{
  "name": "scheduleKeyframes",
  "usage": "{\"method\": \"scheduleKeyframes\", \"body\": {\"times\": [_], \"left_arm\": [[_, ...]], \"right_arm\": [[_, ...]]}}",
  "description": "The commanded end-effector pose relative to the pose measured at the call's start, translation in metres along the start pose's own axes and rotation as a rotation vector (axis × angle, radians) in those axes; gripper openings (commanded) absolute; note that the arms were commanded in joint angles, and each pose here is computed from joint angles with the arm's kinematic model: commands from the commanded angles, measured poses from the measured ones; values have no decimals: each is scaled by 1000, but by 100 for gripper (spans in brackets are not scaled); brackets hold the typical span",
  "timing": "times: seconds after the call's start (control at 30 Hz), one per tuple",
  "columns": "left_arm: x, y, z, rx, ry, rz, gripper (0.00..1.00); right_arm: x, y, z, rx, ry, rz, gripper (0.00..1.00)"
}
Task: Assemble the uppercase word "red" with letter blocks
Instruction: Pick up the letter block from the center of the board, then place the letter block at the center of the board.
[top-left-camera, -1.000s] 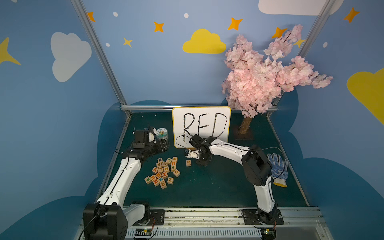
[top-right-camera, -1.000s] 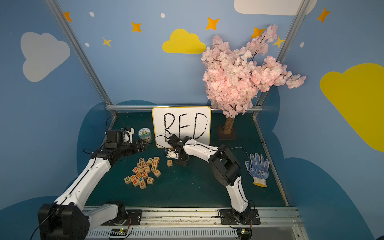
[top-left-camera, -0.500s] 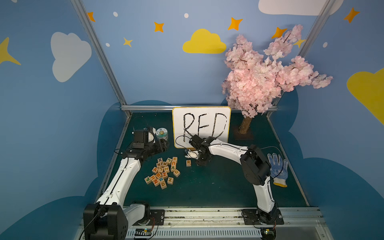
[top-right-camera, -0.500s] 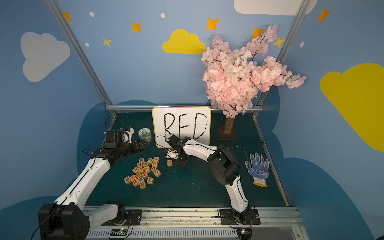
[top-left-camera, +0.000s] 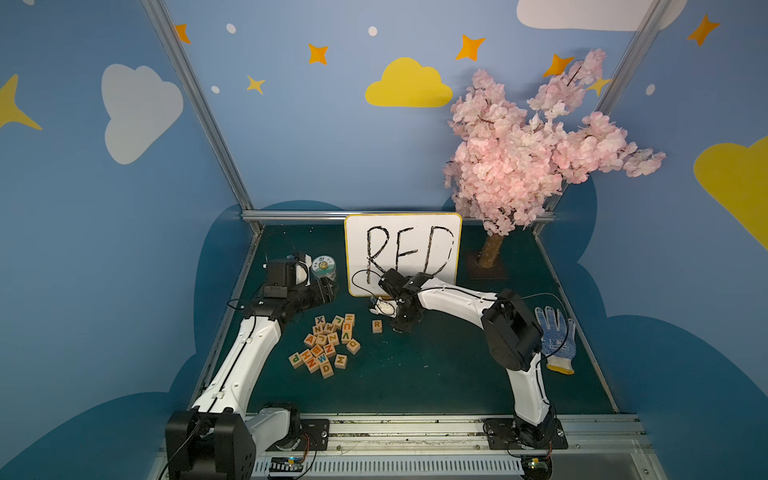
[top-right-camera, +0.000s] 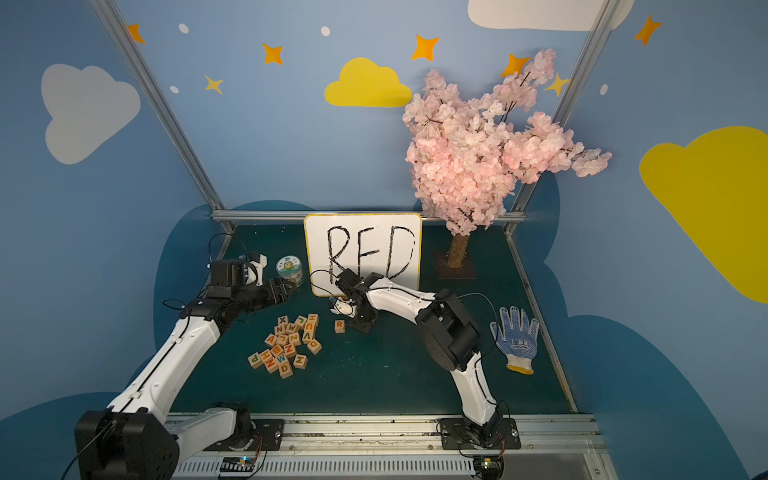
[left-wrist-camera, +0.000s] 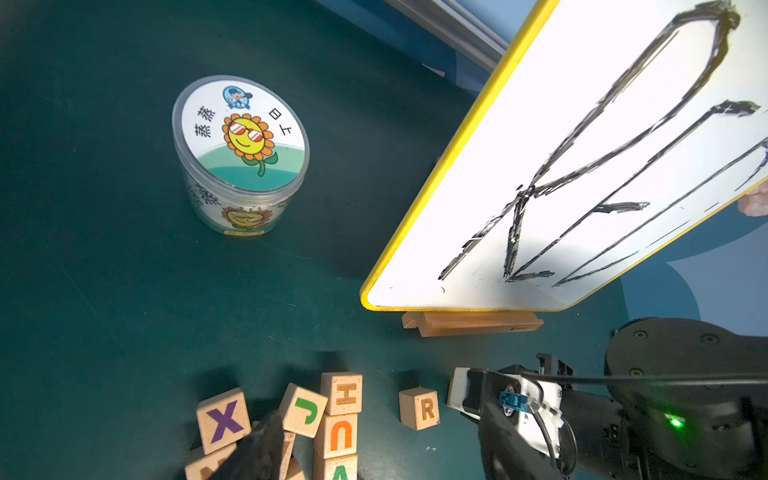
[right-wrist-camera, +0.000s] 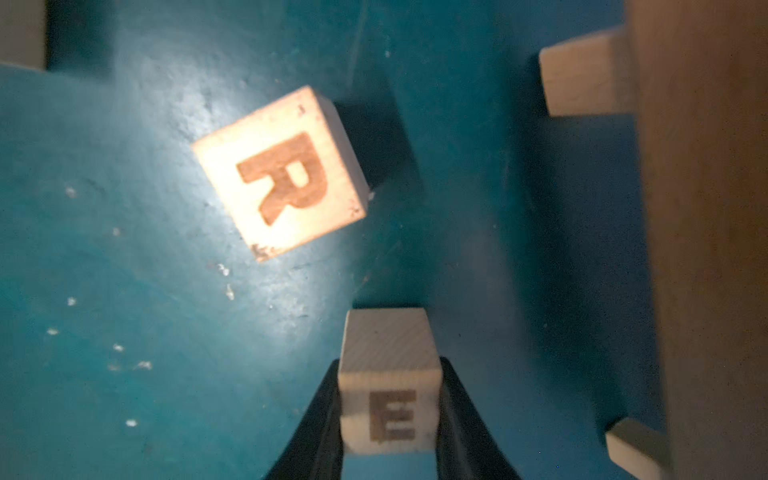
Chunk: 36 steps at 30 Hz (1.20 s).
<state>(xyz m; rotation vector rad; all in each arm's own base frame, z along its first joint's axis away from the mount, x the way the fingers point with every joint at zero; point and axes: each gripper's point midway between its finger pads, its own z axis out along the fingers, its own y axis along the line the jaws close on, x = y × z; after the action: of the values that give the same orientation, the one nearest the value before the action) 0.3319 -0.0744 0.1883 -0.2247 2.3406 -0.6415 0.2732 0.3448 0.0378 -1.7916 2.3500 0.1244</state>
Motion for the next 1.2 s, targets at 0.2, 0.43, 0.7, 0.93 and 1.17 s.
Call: {"method": "scheduleKeyframes", "body": {"times": [0.2,0.43,0.7,0.93,1.17], "left_arm": [[2,-2,-4,13,-9,5,73],[4,-2,-2,23,0,0,73],[6,-5,1,49,13,-2,72],[7,-11,1,74,19,-2,72],[13,-12,6,84,40,-9,72]], "right_arm": [[-5,11,-35,-9,-35,114,15],[3,0,-57,72,-7,318,15],[1,1,-70,133,-49,628,16],[4,5,-49,119,-40,856,21],[20,0,-33,154,39,995,21]]}}
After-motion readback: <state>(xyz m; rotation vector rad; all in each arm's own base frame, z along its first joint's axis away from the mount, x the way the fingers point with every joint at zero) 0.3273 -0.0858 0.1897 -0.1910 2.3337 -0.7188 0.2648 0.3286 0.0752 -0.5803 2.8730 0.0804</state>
